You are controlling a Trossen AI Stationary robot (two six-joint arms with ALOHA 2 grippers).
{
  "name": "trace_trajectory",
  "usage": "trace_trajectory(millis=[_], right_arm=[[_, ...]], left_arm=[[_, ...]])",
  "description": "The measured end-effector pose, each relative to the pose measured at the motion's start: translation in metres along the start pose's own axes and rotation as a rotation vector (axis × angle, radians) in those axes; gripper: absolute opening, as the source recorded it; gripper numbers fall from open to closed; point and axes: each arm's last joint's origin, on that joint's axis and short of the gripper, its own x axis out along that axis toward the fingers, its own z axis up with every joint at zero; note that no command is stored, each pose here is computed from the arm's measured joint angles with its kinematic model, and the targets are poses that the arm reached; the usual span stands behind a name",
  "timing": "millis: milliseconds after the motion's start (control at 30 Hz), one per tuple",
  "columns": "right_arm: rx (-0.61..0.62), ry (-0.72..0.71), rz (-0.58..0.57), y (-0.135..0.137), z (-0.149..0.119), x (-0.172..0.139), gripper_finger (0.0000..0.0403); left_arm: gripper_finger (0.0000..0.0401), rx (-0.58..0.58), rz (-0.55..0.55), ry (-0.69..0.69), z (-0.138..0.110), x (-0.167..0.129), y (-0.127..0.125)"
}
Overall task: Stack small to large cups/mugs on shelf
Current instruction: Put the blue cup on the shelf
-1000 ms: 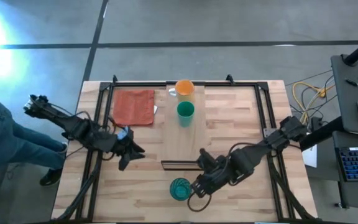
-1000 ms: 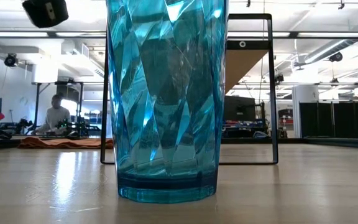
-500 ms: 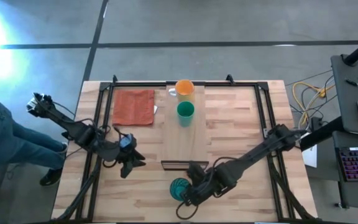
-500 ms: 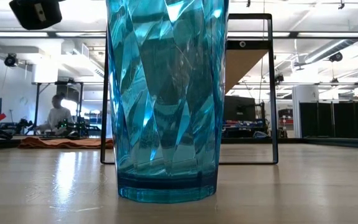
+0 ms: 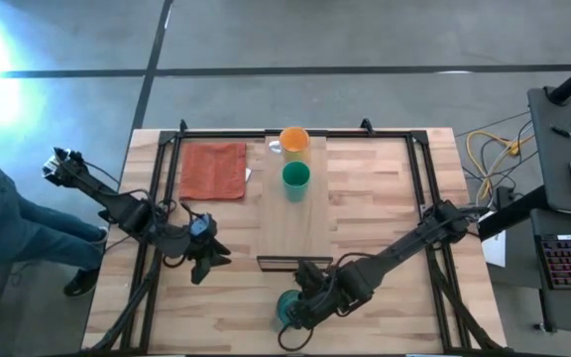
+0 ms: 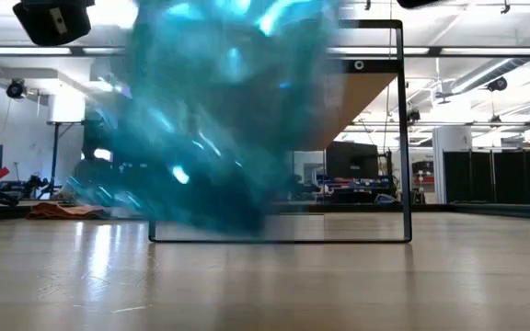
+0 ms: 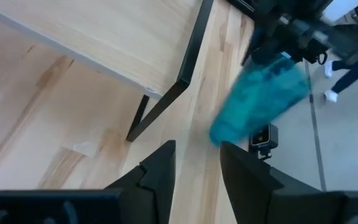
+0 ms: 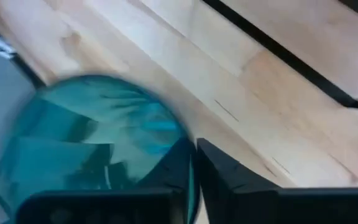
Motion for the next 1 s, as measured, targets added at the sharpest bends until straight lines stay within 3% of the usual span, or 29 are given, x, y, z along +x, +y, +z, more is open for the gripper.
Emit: trace_trajectory(millis=[133, 267, 400, 500, 733, 1000], right_arm=[[-0.029, 0.005, 0.09, 0.013, 0.009, -0.025, 0.0011], [-0.069, -0.05, 0.167, 0.027, 0.022, -0.073, 0.001], [-0.076, -0.19, 0.047, 0.014, 0.035, -0.125, 0.001], [-0.055, -0.302, -0.053, -0.006, 0.04, -0.143, 0.0009], [-0.059, -0.44, -0.14, -0.028, 0.067, -0.162, 0.0009], [-0.069, -0.342, -0.159, -0.04, 0.098, -0.163, 0.0009]], left_arm=[[0.0112, 0.003, 0.004, 0.0, 0.0, 0.0, 0.0], [0.0112, 0.005, 0.016, -0.011, 0.0, 0.0, 0.001], [0.0112, 0.011, 0.024, -0.024, 0.001, -0.001, 0.001], [0.0112, 0.01, 0.033, -0.045, 0.003, -0.002, 0.0], [0.0112, 0.044, -0.025, -0.214, 0.025, -0.019, -0.015], [0.0112, 0.09, 0.071, -0.332, 0.05, -0.023, -0.018]])
